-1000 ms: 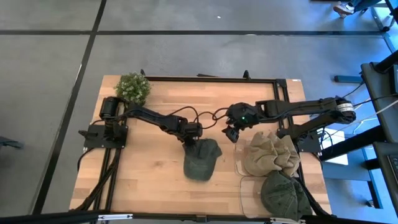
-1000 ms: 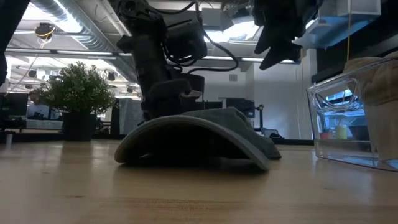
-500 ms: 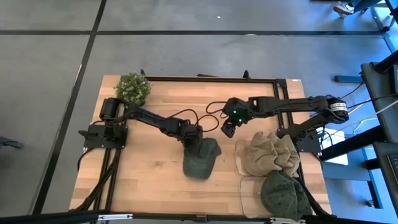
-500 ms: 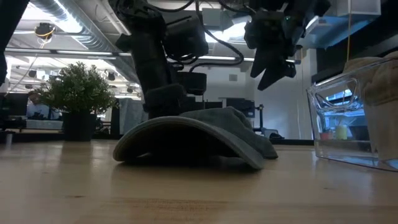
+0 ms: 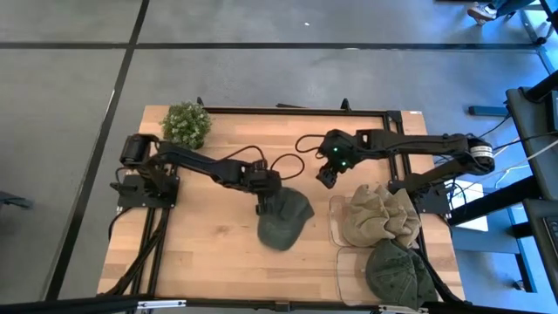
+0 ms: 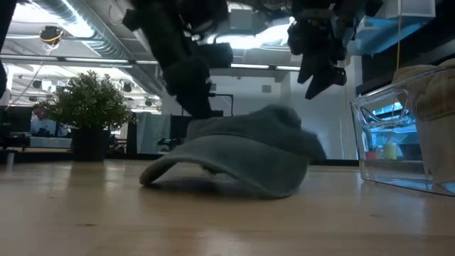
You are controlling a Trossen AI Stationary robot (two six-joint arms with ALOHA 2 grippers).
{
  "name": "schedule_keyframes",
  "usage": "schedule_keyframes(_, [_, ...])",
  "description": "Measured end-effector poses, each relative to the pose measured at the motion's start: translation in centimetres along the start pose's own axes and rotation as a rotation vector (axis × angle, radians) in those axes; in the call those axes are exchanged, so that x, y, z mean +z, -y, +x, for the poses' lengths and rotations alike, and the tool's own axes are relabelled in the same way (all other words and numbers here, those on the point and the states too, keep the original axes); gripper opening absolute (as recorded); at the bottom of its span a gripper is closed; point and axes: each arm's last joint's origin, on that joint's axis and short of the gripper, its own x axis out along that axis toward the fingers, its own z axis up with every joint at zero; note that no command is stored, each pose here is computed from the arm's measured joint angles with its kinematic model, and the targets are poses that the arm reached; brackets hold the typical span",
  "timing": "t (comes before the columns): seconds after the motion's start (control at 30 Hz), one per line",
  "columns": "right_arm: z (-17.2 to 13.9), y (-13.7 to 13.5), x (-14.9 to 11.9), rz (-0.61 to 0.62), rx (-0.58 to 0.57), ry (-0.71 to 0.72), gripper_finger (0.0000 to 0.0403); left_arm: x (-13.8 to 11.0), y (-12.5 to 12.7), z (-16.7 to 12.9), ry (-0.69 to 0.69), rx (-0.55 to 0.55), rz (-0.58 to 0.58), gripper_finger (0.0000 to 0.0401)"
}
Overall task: Pick & Place hat
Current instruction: Put the black cap into the bottom transparent bin
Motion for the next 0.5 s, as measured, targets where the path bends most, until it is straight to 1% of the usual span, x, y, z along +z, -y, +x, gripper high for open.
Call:
schedule_keyframes(0.07, [-0.7, 0.0, 0.0, -0.001, 0.012, 0.023, 0.0247, 0.4, -0.1, -0.7, 0.036, 0.007, -0.006, 0.0003])
schedule_keyframes(0.13, [-1.3, -0.2, 0.1, -0.009, 0.038, 0.056, 0.0247, 0.6, -0.2, -1.3, 0.063, 0.009, 0.026, 0.0003])
schedule_keyframes(0.2, [-1.7, -0.4, 0.3, -0.035, 0.087, 0.079, 0.0247, 1.2, -0.3, -2.2, 0.126, 0.003, 0.052, 0.0002])
schedule_keyframes(0.27, [-2.0, -0.7, 0.5, -0.072, 0.137, 0.106, 0.0247, 1.8, -0.4, -2.8, 0.179, 0.002, 0.05, 0.0002])
schedule_keyframes(0.4, [-1.9, -1.2, 1.0, -0.096, 0.23, 0.125, 0.0248, 2.3, -0.6, -3.3, 0.233, 0.01, 0.033, 0.0002])
schedule_keyframes(0.5, [-1.4, -1.3, 1.2, -0.089, 0.254, 0.109, 0.0255, 2.4, -0.7, -3.5, 0.249, 0.029, 0.027, 0.0002])
